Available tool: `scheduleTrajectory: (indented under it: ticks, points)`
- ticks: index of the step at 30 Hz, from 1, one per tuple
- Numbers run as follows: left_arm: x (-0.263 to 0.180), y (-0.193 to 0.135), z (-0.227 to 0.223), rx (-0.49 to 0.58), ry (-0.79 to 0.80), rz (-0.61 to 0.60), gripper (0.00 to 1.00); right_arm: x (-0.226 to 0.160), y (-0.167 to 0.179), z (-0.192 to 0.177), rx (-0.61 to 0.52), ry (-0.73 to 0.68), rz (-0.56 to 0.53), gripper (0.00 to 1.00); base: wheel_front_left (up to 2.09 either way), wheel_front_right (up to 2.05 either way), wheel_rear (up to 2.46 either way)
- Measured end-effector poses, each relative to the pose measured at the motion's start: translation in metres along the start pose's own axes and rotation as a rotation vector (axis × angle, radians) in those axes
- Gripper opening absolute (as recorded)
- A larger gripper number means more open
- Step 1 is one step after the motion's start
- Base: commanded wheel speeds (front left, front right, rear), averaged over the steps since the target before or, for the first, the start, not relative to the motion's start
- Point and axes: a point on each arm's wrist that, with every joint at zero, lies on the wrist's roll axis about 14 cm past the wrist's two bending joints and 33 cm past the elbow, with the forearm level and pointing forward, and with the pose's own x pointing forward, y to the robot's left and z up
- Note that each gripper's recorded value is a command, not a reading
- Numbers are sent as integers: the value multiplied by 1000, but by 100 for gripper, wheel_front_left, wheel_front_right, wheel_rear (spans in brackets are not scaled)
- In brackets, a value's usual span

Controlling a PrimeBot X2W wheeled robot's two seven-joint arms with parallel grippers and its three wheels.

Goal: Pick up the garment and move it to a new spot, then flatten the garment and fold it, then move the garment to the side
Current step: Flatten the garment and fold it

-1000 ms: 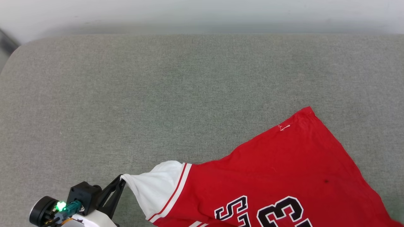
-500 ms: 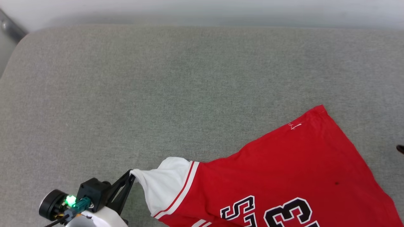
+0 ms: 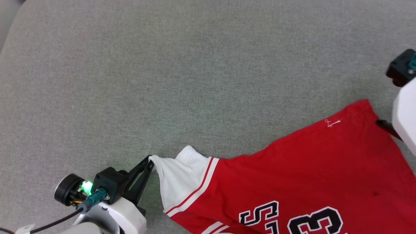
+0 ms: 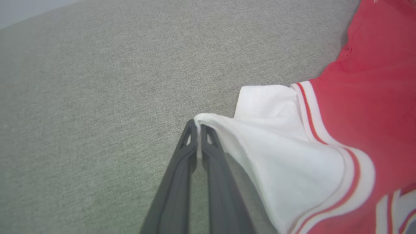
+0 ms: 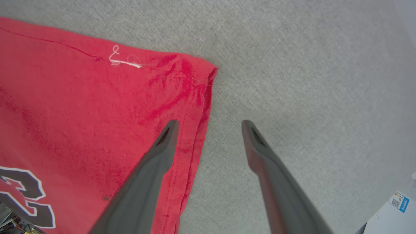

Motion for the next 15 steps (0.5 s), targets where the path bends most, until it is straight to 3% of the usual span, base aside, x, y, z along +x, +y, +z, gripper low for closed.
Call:
scheduleTrajectory:
  ticks: [8, 13, 14, 15]
  points:
    - [13, 2, -9, -13, 24, -2, 0, 58, 15, -8, -32, 127, 72, 100, 0, 0, 0]
    - [15, 6, -13, -17, 36, 12, 0, 73, 20, -14, -35, 149, 110, 100, 0, 0, 0]
    - [15, 6, -13, -17, 33, 13, 0, 73, 20, -15, -33, 147, 113, 38, 0, 0, 0]
    - [15, 5, -13, -18, 31, 12, 0, 72, 20, -14, -38, 139, 110, 0, 0, 0, 0]
